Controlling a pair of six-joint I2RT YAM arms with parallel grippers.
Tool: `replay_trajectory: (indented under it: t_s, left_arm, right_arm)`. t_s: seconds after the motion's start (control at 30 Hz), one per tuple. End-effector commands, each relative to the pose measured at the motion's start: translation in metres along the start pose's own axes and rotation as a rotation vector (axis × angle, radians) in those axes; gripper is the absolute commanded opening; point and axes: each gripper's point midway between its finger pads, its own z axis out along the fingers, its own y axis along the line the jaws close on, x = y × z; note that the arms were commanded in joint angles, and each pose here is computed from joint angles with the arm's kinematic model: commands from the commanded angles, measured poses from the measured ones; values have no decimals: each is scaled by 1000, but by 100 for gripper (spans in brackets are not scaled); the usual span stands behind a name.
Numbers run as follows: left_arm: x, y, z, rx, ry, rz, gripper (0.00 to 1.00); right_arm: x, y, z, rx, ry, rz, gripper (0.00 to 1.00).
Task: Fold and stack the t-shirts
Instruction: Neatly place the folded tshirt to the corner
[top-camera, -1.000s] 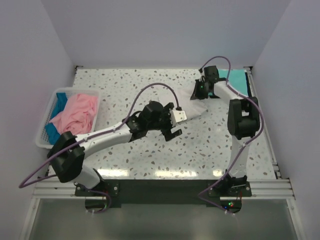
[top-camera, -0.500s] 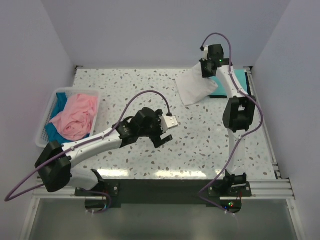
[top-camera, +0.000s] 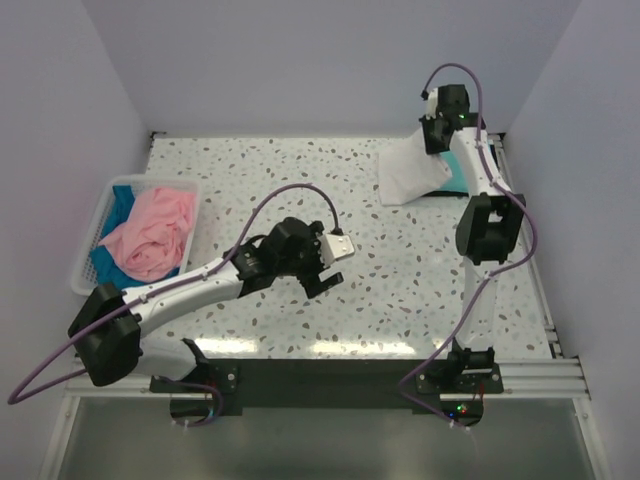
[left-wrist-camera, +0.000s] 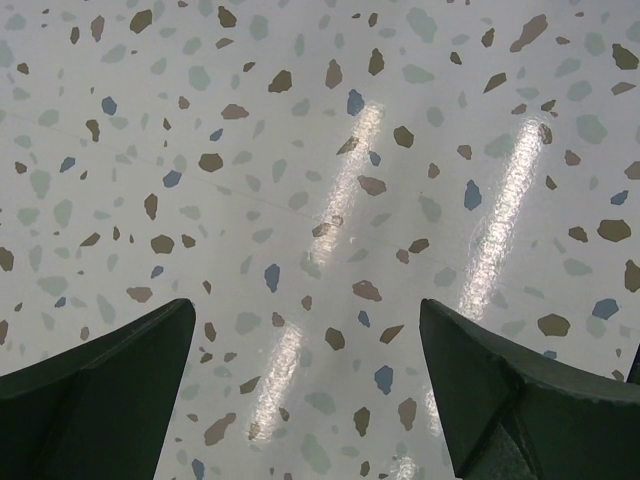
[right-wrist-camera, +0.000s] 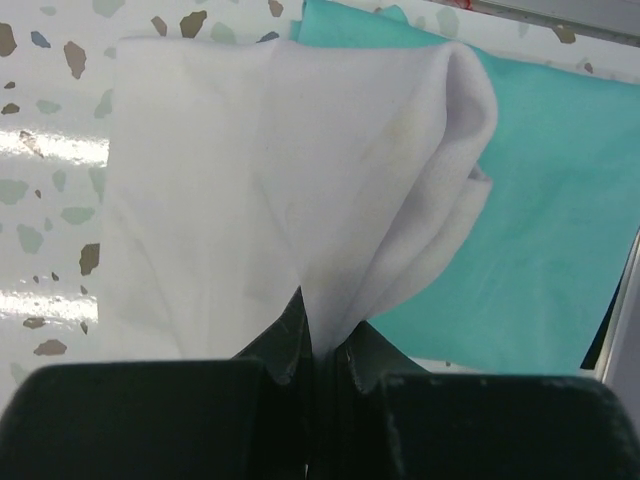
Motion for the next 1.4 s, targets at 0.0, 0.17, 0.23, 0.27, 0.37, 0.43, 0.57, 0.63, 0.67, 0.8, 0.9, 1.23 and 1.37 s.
replay_trajectory:
  t_s: [0.0, 0.17, 0.23, 0.27, 0.37, 0.43, 0.57, 0.63, 0.67, 0.8, 0.9, 1.23, 1.37]
  left_arm:
    - [-9, 6, -10, -26, -43, 21, 100]
    - [-10, 6, -12, -29, -52, 25, 100]
    - [-11, 6, -14, -30, -63, 25, 100]
    - [-12, 6, -14, -33, -68, 22, 100]
    - [-10, 4, -14, -27, -69, 18, 100]
    - [-11, 5, -16, -30, -74, 18, 100]
    - [-12, 4, -18, -29, -76, 26, 100]
    - [-10, 4, -19, -32, -73, 25, 100]
    - [-9, 4, -19, -31, -70, 25, 100]
    - [-10, 3, -18, -24, -73, 27, 100]
    - [-11, 4, -17, -26, -70, 29, 100]
    - [-4, 2, -14, -7, -34, 42, 100]
    - [-2, 3, -10, -7, -20, 49, 100]
  right_arm:
    - [-54, -21, -71, 50, -160, 15, 0]
    - [-61, -28, -88, 80, -179, -1, 0]
    - [-66, -31, -98, 87, -193, -1, 0]
    - [-68, -31, -101, 89, -198, 1, 0]
    - [-73, -33, -112, 96, -220, 3, 0]
    - [-77, -35, -118, 104, -231, 4, 0]
    - [-78, -41, -123, 118, -235, 0, 0]
    - [-80, -45, -127, 124, -241, -5, 0]
    - [-80, -46, -128, 124, -243, -7, 0]
    - [-71, -52, -117, 131, -215, -24, 0]
    - [-65, -57, -104, 138, -206, -42, 0]
    - [-62, -97, -61, 189, -224, -95, 0]
    - [-61, -108, -48, 206, -230, -126, 0]
